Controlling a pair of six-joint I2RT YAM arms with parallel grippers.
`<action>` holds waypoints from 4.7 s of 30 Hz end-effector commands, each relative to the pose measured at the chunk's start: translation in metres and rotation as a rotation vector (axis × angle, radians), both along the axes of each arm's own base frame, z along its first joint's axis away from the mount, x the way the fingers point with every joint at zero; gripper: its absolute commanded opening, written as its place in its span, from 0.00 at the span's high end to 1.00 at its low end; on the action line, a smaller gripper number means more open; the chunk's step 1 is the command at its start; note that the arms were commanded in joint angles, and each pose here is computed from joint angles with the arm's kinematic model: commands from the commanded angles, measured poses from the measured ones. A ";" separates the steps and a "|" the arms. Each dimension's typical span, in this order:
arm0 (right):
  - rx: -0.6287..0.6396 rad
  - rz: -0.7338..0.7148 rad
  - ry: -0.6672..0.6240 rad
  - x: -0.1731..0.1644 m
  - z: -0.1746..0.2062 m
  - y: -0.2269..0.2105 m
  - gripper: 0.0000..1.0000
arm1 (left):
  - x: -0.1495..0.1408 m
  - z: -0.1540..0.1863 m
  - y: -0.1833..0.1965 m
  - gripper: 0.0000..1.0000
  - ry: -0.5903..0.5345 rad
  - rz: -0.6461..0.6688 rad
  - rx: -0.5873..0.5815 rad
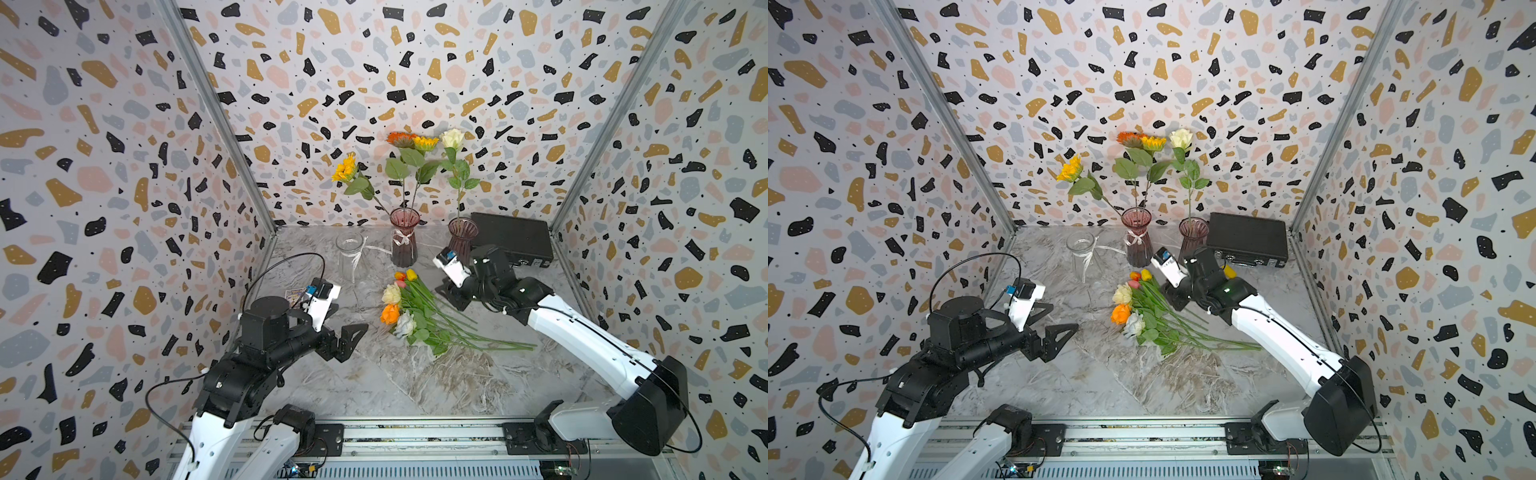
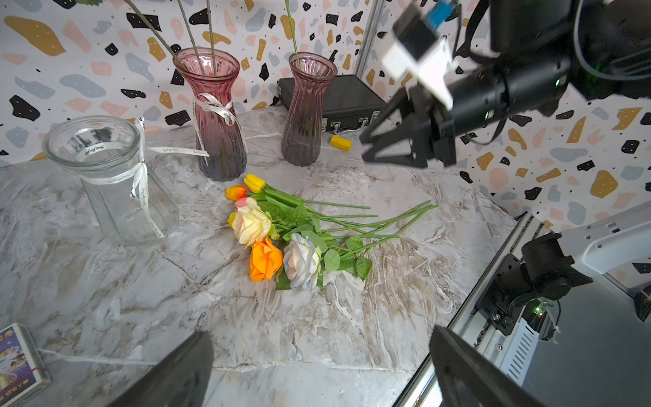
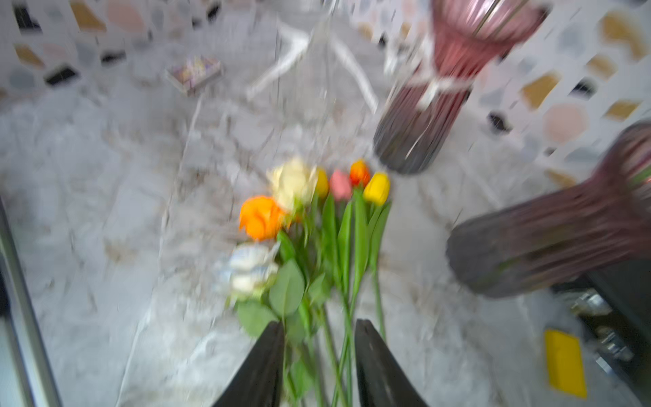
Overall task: Arrange the flowers in different vases according to their variety
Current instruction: Insert the flower into the vase, then pick up the flower at the center of the board, then insert the flower into the vase.
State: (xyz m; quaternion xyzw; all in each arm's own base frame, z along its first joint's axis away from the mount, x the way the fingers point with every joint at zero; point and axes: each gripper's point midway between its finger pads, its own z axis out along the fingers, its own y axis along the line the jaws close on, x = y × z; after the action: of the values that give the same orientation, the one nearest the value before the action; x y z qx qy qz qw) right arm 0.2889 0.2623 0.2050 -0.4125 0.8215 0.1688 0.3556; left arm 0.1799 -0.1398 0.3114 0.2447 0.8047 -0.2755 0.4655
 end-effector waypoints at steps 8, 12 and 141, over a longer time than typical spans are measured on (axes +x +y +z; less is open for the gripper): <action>-0.361 0.072 0.201 -0.049 -0.121 -0.010 0.68 | -0.012 0.014 0.002 0.00 -0.032 0.006 -0.045; -0.441 0.110 0.194 -0.052 -0.145 -0.001 0.74 | -0.016 0.011 0.009 0.00 -0.040 0.031 -0.012; 0.421 -0.489 -0.465 0.285 0.131 -0.083 0.61 | -0.005 0.009 0.001 0.01 -0.134 -0.007 -0.026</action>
State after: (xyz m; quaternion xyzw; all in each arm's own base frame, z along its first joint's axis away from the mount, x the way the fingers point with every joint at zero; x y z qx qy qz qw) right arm 0.5727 0.1853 0.3430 -0.1538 0.7328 0.1594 0.6434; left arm 0.1736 -0.1337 0.3089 0.2508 0.7832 -0.2614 0.5053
